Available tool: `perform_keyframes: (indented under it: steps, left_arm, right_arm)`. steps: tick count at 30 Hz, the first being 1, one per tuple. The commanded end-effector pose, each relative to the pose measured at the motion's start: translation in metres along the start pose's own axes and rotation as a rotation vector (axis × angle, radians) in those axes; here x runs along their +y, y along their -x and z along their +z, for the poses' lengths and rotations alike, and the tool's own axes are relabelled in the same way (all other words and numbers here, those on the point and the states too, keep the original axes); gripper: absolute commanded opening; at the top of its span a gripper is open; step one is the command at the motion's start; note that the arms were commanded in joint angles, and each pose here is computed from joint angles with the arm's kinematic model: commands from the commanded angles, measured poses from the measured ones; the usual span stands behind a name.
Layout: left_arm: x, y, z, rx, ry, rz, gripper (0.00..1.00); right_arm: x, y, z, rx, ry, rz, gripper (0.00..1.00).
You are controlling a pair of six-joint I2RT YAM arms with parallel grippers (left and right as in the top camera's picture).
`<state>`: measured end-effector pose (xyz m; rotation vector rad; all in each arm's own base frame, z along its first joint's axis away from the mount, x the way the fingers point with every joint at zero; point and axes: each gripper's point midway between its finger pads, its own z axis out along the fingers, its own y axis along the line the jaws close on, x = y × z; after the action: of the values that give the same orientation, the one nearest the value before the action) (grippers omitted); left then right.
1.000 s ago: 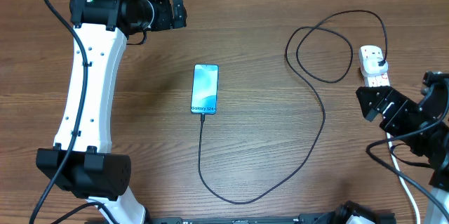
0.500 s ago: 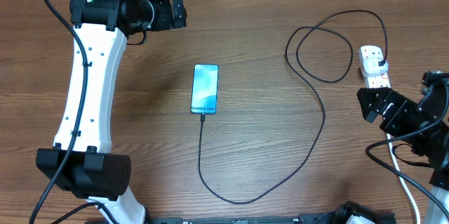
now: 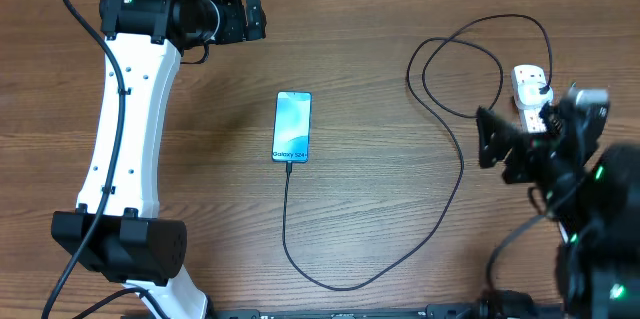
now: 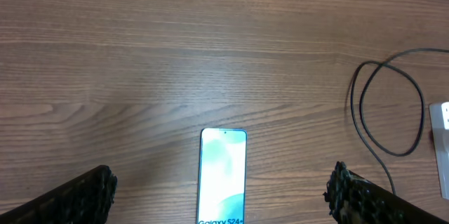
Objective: Plug charger to phone and switch on socket
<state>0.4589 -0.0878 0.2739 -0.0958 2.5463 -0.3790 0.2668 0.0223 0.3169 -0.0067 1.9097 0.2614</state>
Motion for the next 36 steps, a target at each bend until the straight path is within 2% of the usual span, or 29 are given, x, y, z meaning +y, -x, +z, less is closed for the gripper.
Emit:
perform_keyframes:
  steps: [1,8,15,21,26,36]
  left_arm:
    - [0.002,-0.002,0.004,0.009,0.01,-0.004,1.0]
    - [0.002,-0.002,0.004,0.008,0.01,-0.004,1.0]
    - [0.002,-0.002,0.004,0.009,0.01,-0.004,1.0]
    - [0.002,-0.002,0.004,0.009,0.01,-0.004,1.0]
    - [0.002,-0.002,0.004,0.009,0.01,-0.004,1.0]
    - [0.002,-0.002,0.004,0.009,0.01,-0.004,1.0]
  right_arm:
    - [-0.013,-0.012,-0.007,-0.09,-0.084,-0.033,1.0]
    - [-0.018,-0.056,-0.002,-0.266,-0.064,-0.056,1.0]
    - [-0.026,-0.102,0.01,-0.357,-0.043,-0.009,1.0]
    - [-0.03,-0.124,0.017,-0.377,-0.038,-0.004,1.0]
    - [-0.034,-0.14,0.025,-0.334,-0.044,0.004,1.0]
    - [-0.035,-0.14,0.025,-0.335,-0.054,0.006,1.0]
